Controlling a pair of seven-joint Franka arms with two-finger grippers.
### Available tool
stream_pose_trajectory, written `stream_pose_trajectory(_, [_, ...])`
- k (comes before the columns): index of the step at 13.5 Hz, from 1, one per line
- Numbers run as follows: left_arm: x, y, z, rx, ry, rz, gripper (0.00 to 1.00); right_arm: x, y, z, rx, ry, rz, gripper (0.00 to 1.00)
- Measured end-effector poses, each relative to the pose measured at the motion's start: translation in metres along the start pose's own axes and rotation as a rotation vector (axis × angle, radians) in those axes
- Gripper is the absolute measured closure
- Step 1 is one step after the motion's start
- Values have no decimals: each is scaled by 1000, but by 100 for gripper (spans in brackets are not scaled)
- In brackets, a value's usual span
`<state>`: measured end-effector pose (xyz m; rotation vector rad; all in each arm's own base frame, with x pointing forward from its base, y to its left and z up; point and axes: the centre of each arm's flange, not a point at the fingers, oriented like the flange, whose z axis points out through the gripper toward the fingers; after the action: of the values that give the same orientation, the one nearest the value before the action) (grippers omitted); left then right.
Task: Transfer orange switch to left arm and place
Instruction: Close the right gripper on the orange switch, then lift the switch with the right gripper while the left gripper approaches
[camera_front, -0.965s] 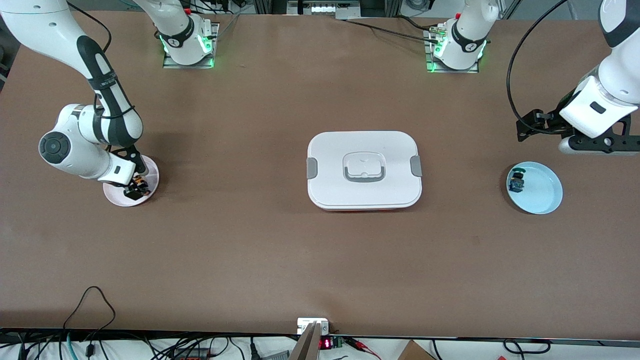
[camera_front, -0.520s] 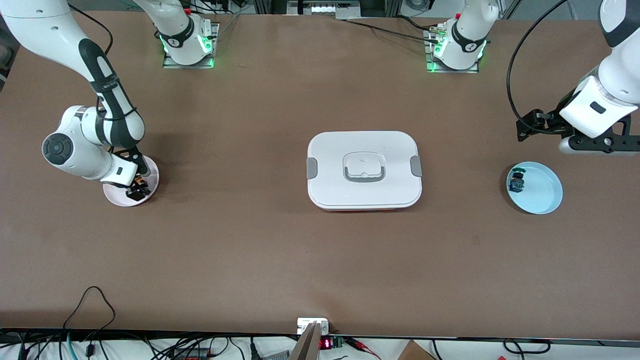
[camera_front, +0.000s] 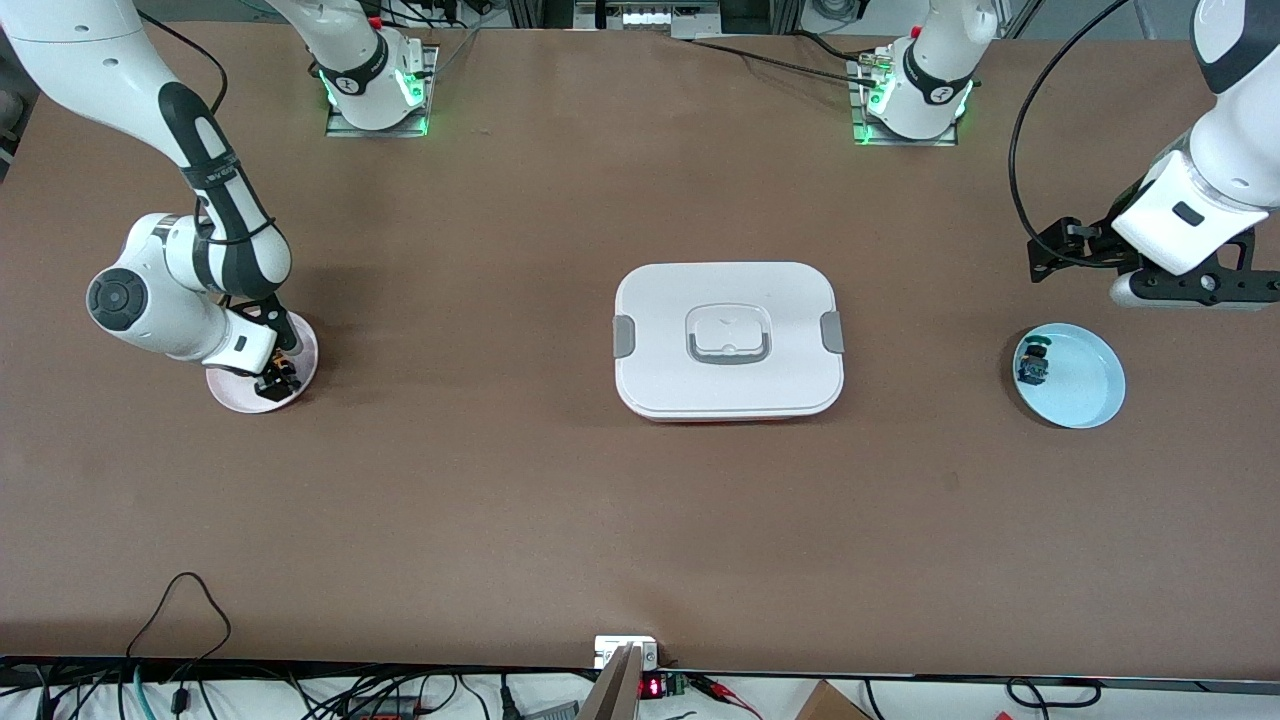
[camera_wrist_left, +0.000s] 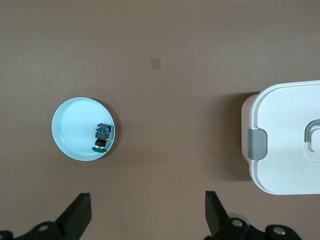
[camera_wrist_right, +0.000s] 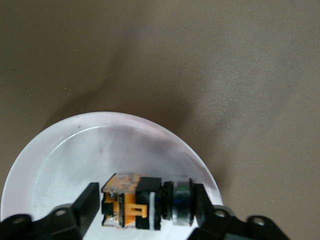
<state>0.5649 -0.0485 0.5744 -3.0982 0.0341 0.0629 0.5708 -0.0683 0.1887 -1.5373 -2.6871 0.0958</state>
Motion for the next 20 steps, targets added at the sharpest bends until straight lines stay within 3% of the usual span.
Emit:
stream_pose_trajectory(1, [0,0,0,0,0,-1,0,-1,0,-1,-3,0,3,28])
stream_pose_trajectory(6, [0,-3,0,0,0,-6,0,-2,1,-5,-11,11,21,28])
stream_pose_trajectory(8, [0,-3,0,0,0,-6,0,0,7,-19,-6,53,34,28])
stream_pose_trajectory(11, [0,-3,0,0,0,-6,0,8,27,-70,34,155,24,28])
stream_pose_trajectory(13, [0,-3,0,0,0,-6,0,25,46,-105,26,241,23,28])
stream_pose_trajectory(16, [0,-3,0,0,0,-6,0,72,74,-133,23,407,85,28])
stream_pose_trajectory(20, [0,-3,0,0,0,-5,0,147,118,-174,-6,573,182,28])
